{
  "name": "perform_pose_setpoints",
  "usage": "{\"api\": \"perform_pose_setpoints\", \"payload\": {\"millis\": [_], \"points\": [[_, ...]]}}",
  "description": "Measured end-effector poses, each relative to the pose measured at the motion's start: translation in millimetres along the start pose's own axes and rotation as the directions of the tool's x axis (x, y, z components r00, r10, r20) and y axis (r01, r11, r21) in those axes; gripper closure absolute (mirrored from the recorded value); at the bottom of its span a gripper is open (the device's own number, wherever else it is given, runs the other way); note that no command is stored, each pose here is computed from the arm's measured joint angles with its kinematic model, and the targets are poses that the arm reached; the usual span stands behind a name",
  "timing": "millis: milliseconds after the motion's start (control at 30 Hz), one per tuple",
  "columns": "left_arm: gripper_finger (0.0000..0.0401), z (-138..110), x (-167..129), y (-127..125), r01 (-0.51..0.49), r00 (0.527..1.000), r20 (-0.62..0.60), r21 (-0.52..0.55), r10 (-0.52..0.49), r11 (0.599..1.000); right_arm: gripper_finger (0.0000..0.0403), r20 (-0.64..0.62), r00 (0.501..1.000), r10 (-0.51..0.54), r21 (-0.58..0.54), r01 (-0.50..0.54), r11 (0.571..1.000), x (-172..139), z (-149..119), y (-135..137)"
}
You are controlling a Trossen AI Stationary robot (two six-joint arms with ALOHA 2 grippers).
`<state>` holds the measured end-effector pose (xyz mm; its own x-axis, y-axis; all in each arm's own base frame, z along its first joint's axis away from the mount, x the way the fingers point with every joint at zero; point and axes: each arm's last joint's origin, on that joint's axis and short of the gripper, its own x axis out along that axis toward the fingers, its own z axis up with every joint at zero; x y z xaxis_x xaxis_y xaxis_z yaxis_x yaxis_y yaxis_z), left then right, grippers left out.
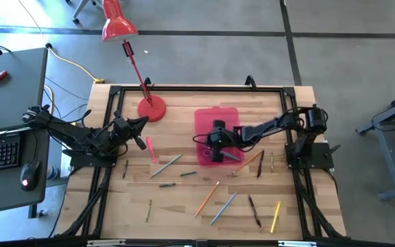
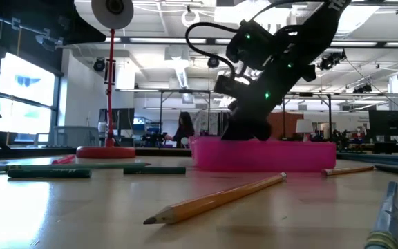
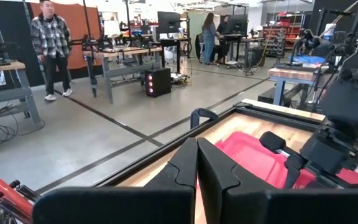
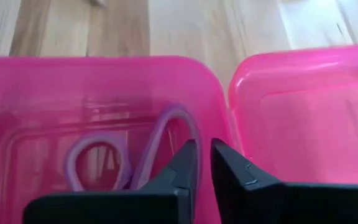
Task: Pick & place school supplies into a supply box
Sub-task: Put the purple scissors into the red supply box, then put the pink pen into the red supply box
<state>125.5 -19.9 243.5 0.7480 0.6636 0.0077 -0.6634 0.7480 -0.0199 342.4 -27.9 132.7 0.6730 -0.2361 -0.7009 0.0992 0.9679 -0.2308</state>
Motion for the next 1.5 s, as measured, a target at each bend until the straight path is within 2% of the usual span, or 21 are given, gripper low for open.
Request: {"api": "perform_pose_setpoints", "payload": {"millis": [200, 333, 500, 633, 767, 1000, 1167, 1300, 1500], "points": [[0.0361, 0.0, 0.0, 0.0, -0.001, 1.000, 0.000, 0.001, 0.001, 1.000, 0.0337, 0.023, 1.000, -0.013, -0.010, 0.013, 1.000, -0.1, 2.3, -0.3], [0.0361, 0.0, 0.0, 0.0, 0.000, 1.000, 0.000, 0.000, 0.000, 1.000, 0.0316, 0.070, 0.995, -0.075, -0.056, 0.079, 0.995, -0.5, 7.5, -2.1], [0.0361, -0.2, 0.0, 0.0, -0.001, 1.000, -0.001, 0.002, 0.001, 1.000, 0.0300, 0.146, 0.986, -0.082, -0.034, 0.088, 0.996, -1.7, 15.1, -3.3], [0.0361, -3.5, 0.0, 1.0, -0.032, 0.999, -0.019, 0.039, 0.033, 0.999, 0.0297, 0.195, 0.980, -0.036, -0.031, 0.043, 0.999, -3.2, 19.7, -2.4], [0.0361, -10.8, -0.3, 2.0, -0.044, 0.997, -0.057, 0.087, 0.049, 0.995, 0.0297, 0.235, 0.972, -0.031, -0.030, 0.040, 0.999, -4.8, 24.7, 0.6], [0.0361, -23.4, -1.5, 2.2, 0.007, 0.990, -0.141, -0.024, -0.010, 1.000, 0.0297, 0.333, 0.943, -0.027, -0.023, 0.037, 0.999, -12.8, 55.3, 4.7], [0.0361, -31.5, -0.9, -0.6, 0.050, 0.979, -0.198, 0.007, -0.048, 0.999, 0.0298, 0.383, 0.923, -0.029, -0.016, 0.038, 0.999, -18.6, 73.3, 5.0], [0.0351, -36.8, 1.2, -6.4, 0.098, 0.968, -0.237, 0.032, -0.088, 0.995, 0.0298, 0.389, 0.921, -0.030, -0.014, 0.039, 0.999, -19.4, 76.2, 4.4], [0.0305, -46.1, 5.6, -11.2, 0.007, 0.970, -0.240, 0.133, 0.026, 0.991, 0.0298, 0.347, 0.938, -0.022, -0.026, 0.033, 0.999, -17.8, 72.0, 5.2]]}}
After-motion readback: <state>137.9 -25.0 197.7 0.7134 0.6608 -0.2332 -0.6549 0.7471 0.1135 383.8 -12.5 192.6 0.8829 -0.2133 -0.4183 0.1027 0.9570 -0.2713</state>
